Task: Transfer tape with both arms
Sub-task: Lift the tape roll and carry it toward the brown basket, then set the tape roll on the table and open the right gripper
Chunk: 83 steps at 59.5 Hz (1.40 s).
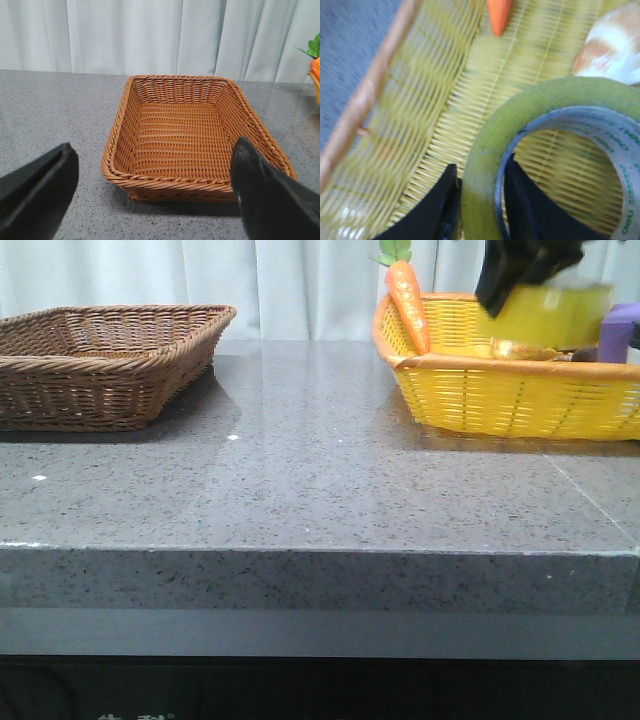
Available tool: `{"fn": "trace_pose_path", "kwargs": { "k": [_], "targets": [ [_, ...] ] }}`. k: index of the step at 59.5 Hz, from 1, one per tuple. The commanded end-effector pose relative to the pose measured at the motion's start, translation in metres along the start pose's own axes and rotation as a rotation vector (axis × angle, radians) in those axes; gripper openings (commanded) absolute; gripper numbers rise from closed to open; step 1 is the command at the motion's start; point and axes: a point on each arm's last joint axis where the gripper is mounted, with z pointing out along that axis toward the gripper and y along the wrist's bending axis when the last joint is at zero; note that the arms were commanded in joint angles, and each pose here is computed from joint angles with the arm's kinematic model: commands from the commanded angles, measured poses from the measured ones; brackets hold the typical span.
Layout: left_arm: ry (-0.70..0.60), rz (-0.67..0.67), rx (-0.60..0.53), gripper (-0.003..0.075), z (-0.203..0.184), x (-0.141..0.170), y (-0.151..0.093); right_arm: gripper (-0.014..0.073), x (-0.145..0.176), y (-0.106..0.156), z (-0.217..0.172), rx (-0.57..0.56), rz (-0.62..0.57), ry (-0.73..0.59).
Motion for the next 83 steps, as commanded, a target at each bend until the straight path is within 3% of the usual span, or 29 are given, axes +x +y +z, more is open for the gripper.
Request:
{"fn": "trace_pose_path", "kwargs": {
  "k": [1, 13, 28, 41, 51, 65, 72, 83],
  "targets": [
    [-0.109, -0.002, 0.007, 0.0598, -0.001, -0.019, -0.001, -0.0007, -0.029, 0.004, -0.059, 0.008, -0.027, -0.219],
    [-0.109, -0.002, 0.007, 0.0598, -0.001, -0.019, -0.001, -0.0007, -0.033, 0.027, -0.101, -0.040, -0.069, -0.298],
    [-0.109, -0.002, 0.007, 0.0598, -0.001, -0.019, -0.001, -0.0007, -0.017, 0.117, -0.123, -0.254, -0.308, -0.298],
    [-0.109, -0.002, 0.007, 0.0598, -0.001, -0.019, -0.001, -0.0007, 0.032, 0.181, -0.103, -0.408, -0.426, -0.243],
    [-0.109, -0.002, 0.007, 0.0598, -0.001, -0.019, -0.001, -0.0007, 0.066, 0.206, -0.077, -0.462, -0.450, -0.215],
    [-0.109, -0.002, 0.007, 0.0598, -0.001, -0.019, -0.001, 0.0000, 0.098, 0.228, -0.035, -0.481, -0.485, -0.041],
    [-0.109, -0.002, 0.007, 0.0598, -0.001, -0.019, -0.001, 0.0085, 0.102, 0.231, -0.027, -0.481, -0.488, -0.017],
    [-0.109, -0.002, 0.007, 0.0598, -0.001, -0.019, -0.001, 0.0300, 0.101, 0.231, -0.029, -0.484, -0.488, -0.006]
  ]
}}
